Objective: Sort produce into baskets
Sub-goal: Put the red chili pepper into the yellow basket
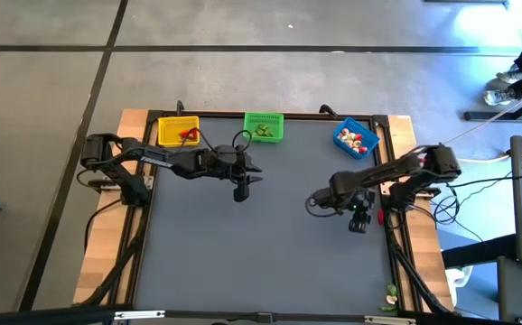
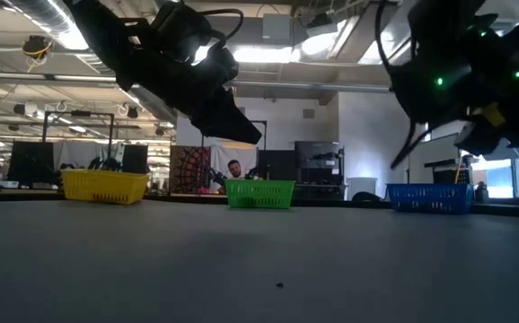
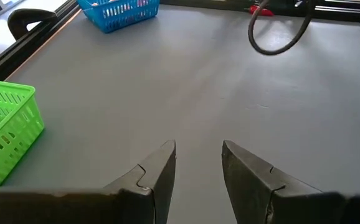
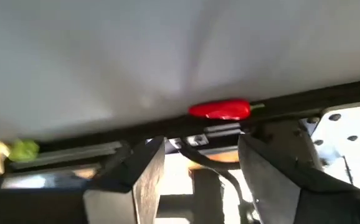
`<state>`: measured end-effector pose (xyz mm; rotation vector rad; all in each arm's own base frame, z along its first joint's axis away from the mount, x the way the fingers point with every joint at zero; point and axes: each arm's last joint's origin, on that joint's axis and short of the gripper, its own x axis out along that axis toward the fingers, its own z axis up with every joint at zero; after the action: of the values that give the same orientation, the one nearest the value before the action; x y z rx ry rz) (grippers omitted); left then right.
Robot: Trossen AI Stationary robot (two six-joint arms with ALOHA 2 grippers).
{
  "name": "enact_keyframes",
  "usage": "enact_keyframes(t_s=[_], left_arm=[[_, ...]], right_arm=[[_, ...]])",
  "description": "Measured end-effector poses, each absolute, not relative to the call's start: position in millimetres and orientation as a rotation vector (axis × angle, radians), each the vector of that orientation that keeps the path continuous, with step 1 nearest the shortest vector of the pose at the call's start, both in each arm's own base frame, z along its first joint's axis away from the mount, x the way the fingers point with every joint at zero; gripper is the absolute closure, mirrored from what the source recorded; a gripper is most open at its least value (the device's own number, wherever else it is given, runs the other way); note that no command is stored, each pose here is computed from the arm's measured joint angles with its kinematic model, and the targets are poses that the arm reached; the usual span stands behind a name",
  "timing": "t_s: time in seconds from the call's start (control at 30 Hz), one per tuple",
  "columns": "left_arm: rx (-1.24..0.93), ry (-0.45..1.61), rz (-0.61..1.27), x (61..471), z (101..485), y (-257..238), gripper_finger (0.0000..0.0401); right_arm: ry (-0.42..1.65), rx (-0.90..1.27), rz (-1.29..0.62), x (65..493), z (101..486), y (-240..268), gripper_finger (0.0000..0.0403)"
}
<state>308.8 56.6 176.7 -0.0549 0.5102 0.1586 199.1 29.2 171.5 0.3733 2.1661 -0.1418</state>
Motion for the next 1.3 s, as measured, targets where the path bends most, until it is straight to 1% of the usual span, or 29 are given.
enact_keyframes(t_s=[0.13,0.4,0.57,0.73,0.87,1.0,1.17,1.3], left_arm=[[-0.055,0.51,0.159,309,177,57,0.0274],[-0.055,0.51,0.159,309,177,57,0.0274],[-0.054,0.51,0.158,309,177,57,0.0274],[-0.039,0.511,0.154,309,177,57,0.0274],[-0.028,0.512,0.152,309,177,57,0.0274],[-0.027,0.512,0.152,309,177,57,0.0274],[-0.027,0.512,0.152,309,177,57,0.0274],[-0.027,0.512,0.152,309,177,57,0.0274]], right_arm=[[2.21,0.318,-0.073,204,159,30,0.02],[2.305,0.225,-0.027,211,134,29,0.02],[2.361,0.148,0.023,210,124,41,0.02],[2.403,0.018,0.072,198,117,58,0.02],[2.442,-0.039,0.094,185,113,67,0.02],[2.438,-0.092,0.115,176,106,73,0.02],[2.416,-0.131,0.1,167,97,75,0.02],[2.408,-0.129,0.022,160,92,71,0.0201]])
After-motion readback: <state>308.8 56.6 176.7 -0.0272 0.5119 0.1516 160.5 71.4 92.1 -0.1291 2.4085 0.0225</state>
